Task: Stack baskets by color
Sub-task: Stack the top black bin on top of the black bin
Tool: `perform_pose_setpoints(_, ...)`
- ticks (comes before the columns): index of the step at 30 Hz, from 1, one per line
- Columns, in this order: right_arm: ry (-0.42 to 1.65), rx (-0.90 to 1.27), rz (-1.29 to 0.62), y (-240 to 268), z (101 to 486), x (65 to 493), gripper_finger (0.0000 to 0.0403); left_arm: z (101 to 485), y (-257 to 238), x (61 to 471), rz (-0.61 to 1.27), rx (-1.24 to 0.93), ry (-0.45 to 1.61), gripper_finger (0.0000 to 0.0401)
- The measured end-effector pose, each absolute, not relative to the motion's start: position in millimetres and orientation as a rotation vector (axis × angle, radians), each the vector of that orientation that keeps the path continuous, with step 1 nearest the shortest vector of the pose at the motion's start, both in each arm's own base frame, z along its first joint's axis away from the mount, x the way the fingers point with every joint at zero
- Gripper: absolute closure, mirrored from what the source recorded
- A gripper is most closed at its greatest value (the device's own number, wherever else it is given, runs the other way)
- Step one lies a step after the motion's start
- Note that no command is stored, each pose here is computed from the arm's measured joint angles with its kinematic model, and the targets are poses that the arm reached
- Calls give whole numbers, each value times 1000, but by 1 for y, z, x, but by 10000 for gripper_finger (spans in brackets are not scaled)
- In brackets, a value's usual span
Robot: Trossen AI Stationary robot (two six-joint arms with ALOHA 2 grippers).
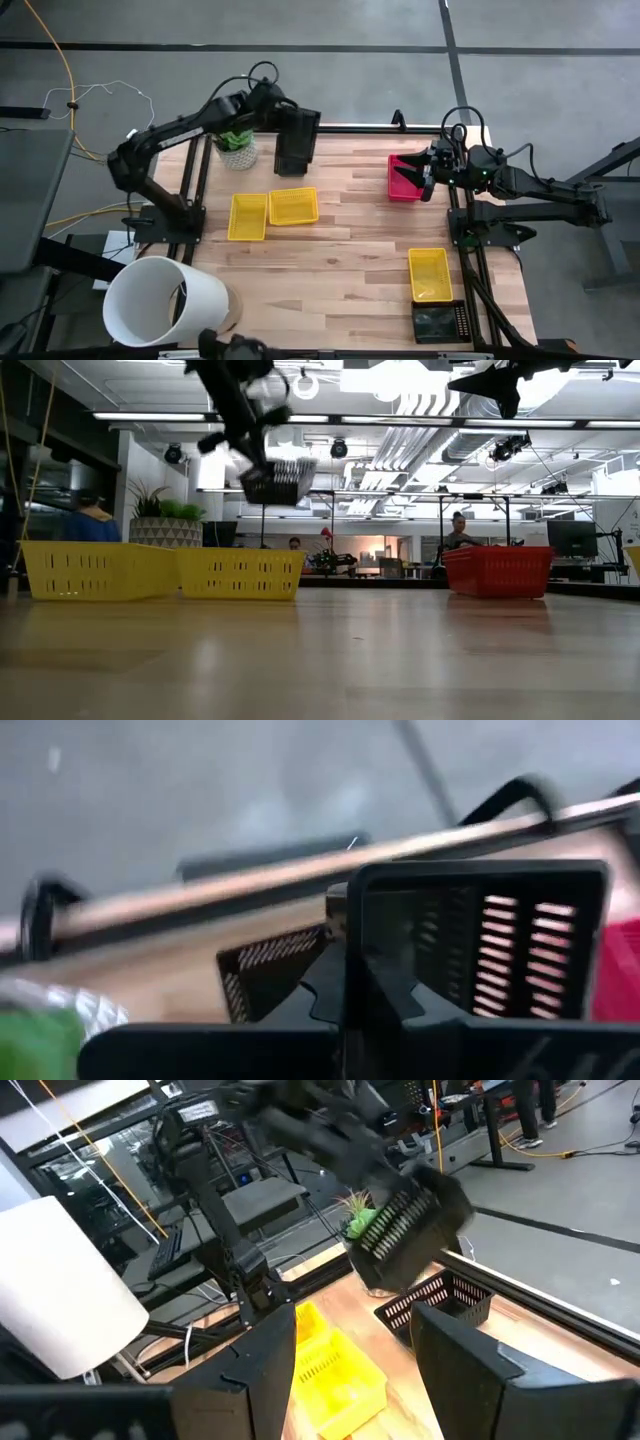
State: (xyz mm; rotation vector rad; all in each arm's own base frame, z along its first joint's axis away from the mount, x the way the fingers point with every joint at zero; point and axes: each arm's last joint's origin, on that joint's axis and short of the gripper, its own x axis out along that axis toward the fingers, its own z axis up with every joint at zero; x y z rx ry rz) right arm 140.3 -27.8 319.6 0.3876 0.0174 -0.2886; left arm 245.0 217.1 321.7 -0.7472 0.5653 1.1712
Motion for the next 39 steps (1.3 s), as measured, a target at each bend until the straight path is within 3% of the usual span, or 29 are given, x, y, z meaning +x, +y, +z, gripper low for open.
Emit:
perform_pose_setpoints(9, 14, 414, -291, -28, 320, 140, 218, 286, 243, 255, 1216, -854, 609, 401)
perform_pose_setpoints(24, 33, 404, -295, -28, 318, 140, 218, 284, 235, 265, 1255, -834, 594, 401)
perform_pose_setpoints(34, 46, 399, -297, -28, 317, 140, 218, 276, 214, 252, 1450, -715, 821, 401)
perform_pose_setpoints(39, 61, 386, -299, -28, 315, 140, 218, 282, 214, 257, 1420, -725, 737, 401)
